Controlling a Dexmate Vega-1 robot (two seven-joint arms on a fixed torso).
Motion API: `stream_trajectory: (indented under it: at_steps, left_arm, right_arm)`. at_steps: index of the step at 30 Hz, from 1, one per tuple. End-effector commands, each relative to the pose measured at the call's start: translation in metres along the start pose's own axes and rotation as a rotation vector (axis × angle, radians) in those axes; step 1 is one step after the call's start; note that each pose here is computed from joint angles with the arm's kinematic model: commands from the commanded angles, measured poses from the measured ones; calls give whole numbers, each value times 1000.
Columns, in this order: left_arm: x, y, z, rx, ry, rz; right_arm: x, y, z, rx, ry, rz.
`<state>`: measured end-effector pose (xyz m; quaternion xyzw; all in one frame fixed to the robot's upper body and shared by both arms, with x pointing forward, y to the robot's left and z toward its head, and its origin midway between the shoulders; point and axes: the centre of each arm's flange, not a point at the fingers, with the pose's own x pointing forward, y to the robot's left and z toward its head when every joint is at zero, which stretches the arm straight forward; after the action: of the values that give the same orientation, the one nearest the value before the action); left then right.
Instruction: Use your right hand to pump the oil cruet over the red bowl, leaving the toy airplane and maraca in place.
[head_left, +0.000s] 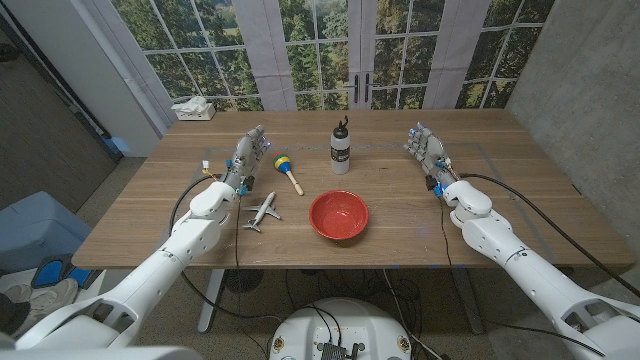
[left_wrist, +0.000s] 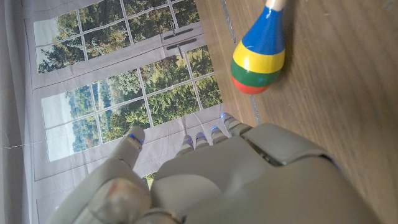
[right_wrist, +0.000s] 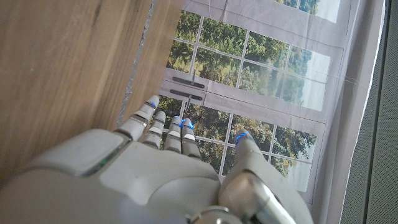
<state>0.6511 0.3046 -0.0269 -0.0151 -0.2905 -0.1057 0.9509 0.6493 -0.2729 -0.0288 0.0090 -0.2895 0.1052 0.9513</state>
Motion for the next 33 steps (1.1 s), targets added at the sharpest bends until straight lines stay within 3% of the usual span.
stream_trajectory:
  at_steps: [1,11,18,20,23,25,27,30,33]
  left_arm:
    - [-1,12,0,-1,2,-3]
    - [5,16,3,7,-3,-10]
    - [7,17,5,9,-7,-16]
    - [7,17,5,10,-9,-17]
    - [7,17,6,10,-12,-18]
    - [6,17,6,11,-13,-19]
    - [6,17,6,11,-12,-23]
    - [5,16,7,13,-15,-25]
    - [4,17,7,14,-17,-24]
  right_arm:
    - [11,17,6,-25,-8,21]
    - [15,19,6,-39,-24,9]
    - [10,17,9,-41,-50,-34]
    - [8,15,11,-38,-80,-48]
    - [1,18,15,-136,-119,-155]
    - [-1,18,20,-161,-107,-103]
    - [-2,19,21,-214,-94,-108]
    - [-4,17,21,-191,-57,-94]
    - [-6,18,20,-185,-56,-89]
